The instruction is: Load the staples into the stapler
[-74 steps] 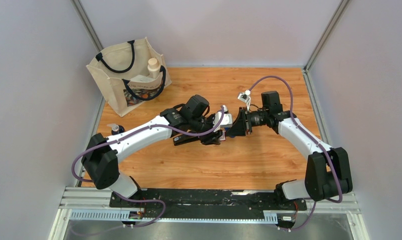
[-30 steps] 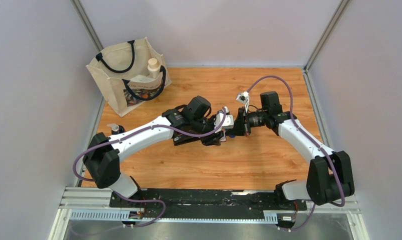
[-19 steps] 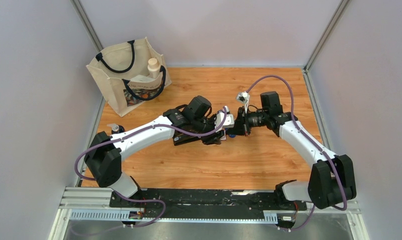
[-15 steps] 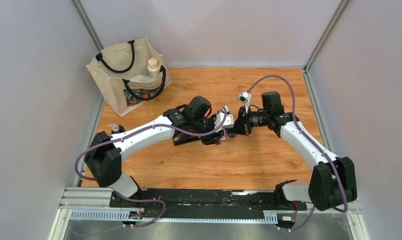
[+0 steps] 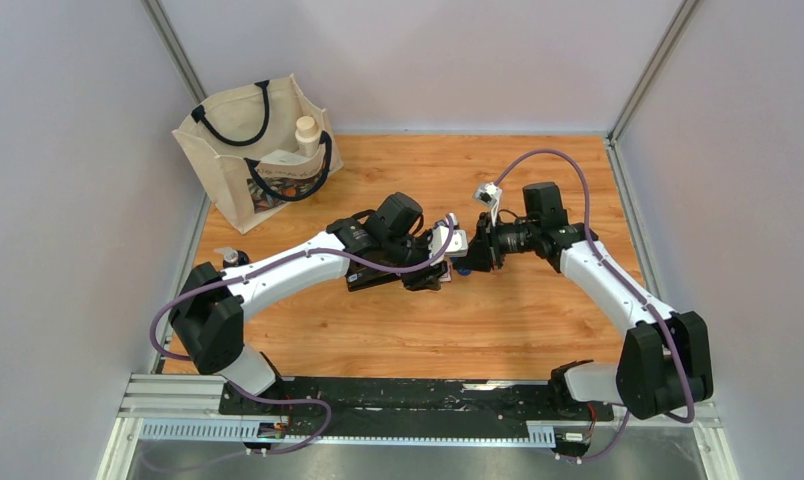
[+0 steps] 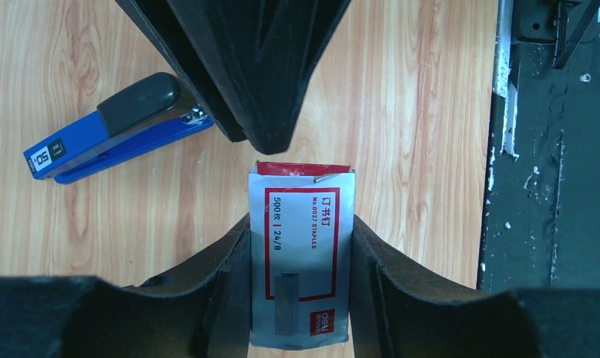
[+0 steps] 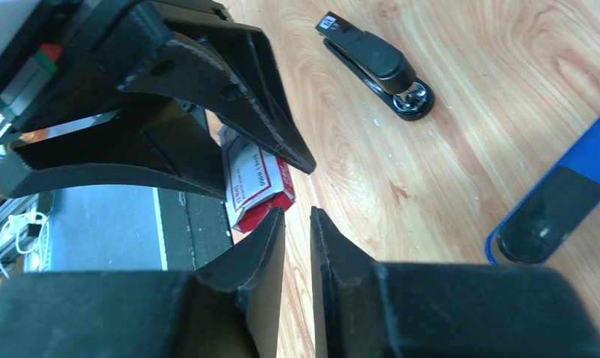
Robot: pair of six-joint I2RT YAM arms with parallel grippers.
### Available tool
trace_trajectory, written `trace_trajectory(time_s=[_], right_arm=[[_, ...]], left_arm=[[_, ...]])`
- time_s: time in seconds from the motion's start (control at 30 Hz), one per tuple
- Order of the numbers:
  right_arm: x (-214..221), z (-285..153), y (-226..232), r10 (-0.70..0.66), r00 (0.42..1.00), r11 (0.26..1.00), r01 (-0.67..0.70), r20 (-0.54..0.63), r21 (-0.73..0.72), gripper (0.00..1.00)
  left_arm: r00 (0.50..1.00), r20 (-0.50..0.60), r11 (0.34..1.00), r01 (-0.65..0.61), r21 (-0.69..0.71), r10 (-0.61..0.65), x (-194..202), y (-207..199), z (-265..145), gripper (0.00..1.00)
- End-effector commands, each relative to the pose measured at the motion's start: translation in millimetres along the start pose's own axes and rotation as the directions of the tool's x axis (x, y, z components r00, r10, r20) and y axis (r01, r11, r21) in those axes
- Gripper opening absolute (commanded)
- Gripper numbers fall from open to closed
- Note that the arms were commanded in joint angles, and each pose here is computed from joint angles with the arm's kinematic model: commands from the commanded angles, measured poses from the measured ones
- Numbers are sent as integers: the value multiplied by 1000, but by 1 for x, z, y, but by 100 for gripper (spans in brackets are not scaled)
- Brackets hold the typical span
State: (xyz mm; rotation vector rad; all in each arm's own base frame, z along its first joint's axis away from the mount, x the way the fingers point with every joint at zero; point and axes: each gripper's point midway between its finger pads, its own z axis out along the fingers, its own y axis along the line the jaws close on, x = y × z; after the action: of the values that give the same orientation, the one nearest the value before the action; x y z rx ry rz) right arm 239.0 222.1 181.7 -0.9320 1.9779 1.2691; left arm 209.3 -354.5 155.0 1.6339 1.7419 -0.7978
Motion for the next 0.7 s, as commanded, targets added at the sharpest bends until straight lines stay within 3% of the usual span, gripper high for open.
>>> trace_trajectory(time_s=[0.0, 0.67], right_arm=[[-15, -1, 18, -22, 999, 995, 25, 31, -100, 25], [-11, 7, 10, 37, 999, 993, -34, 19, -112, 23]], left_arm=[[1000, 19, 1000, 7, 14, -8, -5, -3, 1, 11], [1000, 25, 1000, 11, 16, -12, -8, -3, 1, 11]])
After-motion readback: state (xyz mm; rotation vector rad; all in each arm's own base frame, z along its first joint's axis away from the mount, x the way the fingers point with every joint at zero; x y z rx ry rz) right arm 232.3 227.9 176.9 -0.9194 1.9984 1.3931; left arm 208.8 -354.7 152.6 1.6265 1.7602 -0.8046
